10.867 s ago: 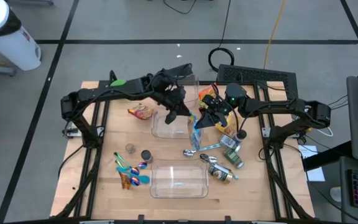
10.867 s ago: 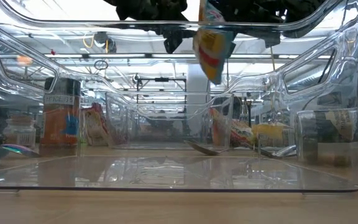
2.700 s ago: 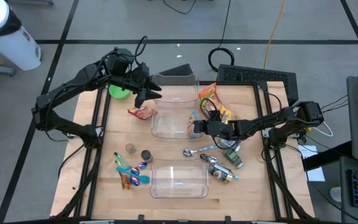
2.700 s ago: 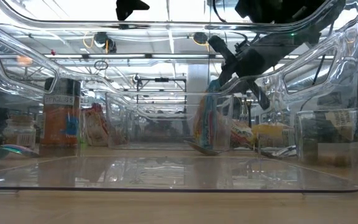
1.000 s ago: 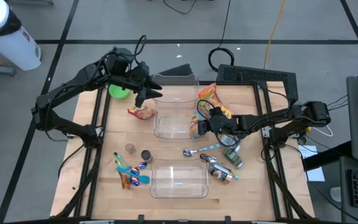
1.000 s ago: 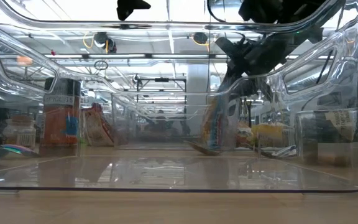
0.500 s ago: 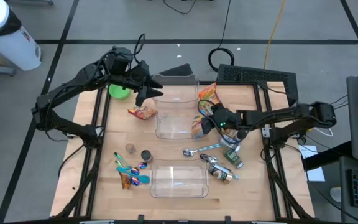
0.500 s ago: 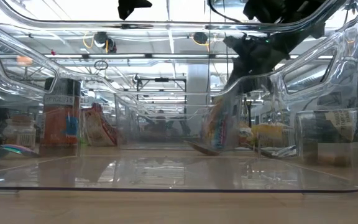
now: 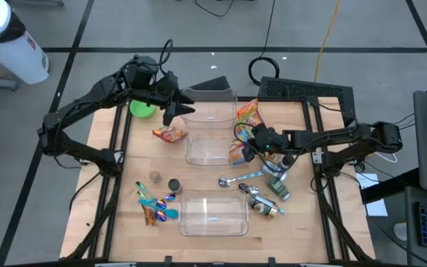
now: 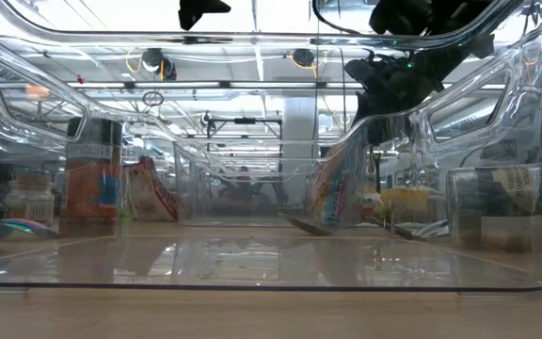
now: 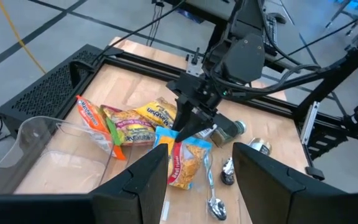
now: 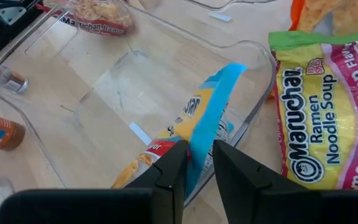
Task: Pick & Place Food Item
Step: Put the blue noodle pack into the middle transparent bin, then put the red noodle pack into the middle transparent bin
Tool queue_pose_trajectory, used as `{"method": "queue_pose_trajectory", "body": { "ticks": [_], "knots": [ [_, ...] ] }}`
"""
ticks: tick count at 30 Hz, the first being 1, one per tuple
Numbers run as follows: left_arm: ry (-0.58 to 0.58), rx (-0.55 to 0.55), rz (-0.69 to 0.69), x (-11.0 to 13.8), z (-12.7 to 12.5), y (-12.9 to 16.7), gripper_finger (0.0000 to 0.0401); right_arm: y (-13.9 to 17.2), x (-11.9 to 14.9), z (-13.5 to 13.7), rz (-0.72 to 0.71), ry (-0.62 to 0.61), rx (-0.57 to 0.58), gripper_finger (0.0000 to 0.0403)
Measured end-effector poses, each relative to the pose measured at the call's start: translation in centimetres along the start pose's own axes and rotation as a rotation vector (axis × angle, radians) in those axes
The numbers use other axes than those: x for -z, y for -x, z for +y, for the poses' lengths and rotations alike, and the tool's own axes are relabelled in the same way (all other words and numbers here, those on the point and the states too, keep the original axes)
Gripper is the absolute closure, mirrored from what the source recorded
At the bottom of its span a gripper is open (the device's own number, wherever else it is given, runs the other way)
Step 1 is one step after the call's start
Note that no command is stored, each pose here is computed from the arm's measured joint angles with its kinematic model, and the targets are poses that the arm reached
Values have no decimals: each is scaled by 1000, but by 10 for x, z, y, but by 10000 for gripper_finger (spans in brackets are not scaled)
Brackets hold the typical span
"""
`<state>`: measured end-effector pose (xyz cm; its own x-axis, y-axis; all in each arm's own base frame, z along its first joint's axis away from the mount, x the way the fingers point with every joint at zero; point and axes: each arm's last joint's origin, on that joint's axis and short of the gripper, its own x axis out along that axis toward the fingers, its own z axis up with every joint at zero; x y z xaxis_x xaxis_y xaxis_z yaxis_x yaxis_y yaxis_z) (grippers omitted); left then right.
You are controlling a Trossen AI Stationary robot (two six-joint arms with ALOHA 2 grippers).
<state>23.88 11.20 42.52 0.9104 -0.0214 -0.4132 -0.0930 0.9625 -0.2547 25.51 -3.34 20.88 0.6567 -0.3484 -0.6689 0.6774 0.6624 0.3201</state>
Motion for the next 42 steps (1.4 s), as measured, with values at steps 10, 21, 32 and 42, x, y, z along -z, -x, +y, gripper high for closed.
{"method": "queue_pose_trajectory", "body": {
  "ticks": [10,21,32,42],
  "knots": [
    [12,0,-6,-1,0,0,215,1,-6,5,-66,-1,-64,328],
    [16,12,-1,0,-3,-2,215,24,-20,-7,-139,57,-26,328],
    [58,-76,438,69,12,-50,215,48,-30,-15,-197,41,-40,328],
    [177,-96,749,144,35,-153,215,75,-33,-22,-258,107,-46,328]
  ]
}}
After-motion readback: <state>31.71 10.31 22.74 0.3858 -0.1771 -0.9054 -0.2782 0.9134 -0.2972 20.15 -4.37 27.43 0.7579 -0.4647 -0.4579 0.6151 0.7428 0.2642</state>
